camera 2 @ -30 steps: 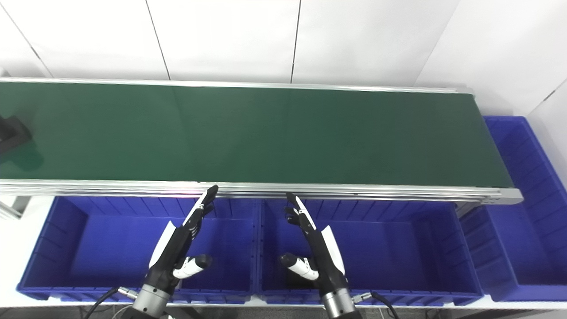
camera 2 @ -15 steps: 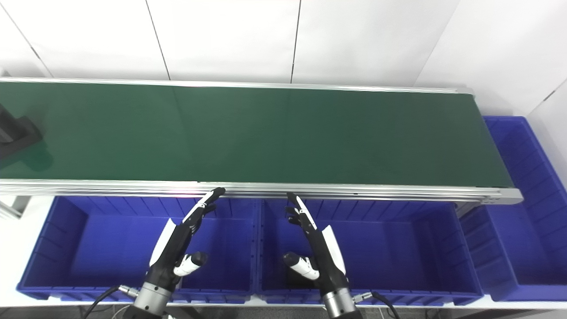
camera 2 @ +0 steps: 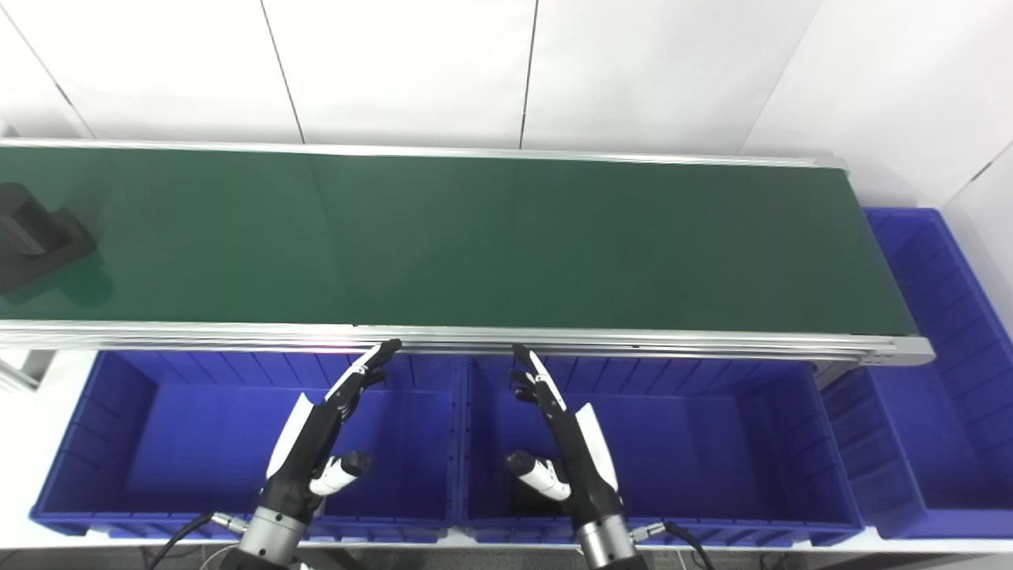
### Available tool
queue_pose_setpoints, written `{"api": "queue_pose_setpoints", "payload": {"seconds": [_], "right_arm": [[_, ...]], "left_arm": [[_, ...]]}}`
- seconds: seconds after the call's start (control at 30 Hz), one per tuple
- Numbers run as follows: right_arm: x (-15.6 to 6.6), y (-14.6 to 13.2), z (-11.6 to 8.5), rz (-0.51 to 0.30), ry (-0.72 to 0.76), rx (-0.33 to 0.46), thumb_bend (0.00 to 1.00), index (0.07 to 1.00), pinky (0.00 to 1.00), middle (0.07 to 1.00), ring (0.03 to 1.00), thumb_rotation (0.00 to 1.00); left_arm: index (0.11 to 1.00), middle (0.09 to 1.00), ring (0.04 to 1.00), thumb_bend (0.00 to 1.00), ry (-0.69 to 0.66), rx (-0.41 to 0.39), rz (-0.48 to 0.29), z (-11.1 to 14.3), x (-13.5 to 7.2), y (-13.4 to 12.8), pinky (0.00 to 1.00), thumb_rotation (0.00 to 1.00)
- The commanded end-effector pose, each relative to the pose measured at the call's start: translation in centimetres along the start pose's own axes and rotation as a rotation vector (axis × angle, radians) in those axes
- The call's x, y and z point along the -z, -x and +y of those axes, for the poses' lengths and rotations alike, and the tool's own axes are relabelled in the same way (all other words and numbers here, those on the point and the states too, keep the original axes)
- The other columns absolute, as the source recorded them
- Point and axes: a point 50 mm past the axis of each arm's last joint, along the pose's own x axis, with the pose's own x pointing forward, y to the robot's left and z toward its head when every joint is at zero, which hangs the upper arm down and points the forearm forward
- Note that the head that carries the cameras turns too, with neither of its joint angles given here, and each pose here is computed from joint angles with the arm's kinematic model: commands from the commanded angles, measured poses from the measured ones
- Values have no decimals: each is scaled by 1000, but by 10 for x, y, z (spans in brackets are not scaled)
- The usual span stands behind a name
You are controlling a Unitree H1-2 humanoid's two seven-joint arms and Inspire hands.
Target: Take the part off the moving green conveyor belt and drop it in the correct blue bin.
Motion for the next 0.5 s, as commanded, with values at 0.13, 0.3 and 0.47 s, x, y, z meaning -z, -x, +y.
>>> {"api": "queue_pose_setpoints", "payload": {"seconds": [0.13, 0.3, 0.47], "right_arm": [[-2, -2, -3, -49, -6, 16, 930, 954, 812, 955, 893, 1000], [6, 0, -6, -21, 3, 14, 924, 957, 814, 961, 892, 1000], [11, 1, -11, -7, 11, 10, 916, 957, 810, 965, 891, 1000]], "left_arm": [[918, 947, 945, 982, 22, -1, -26, -4, -3, -9, 892, 1000], [911, 940, 933, 981, -2, -2, -20, -11, 2, -12, 880, 1000], [893, 935, 920, 985, -23, -5, -26, -16, 5, -14, 859, 1000]]}}
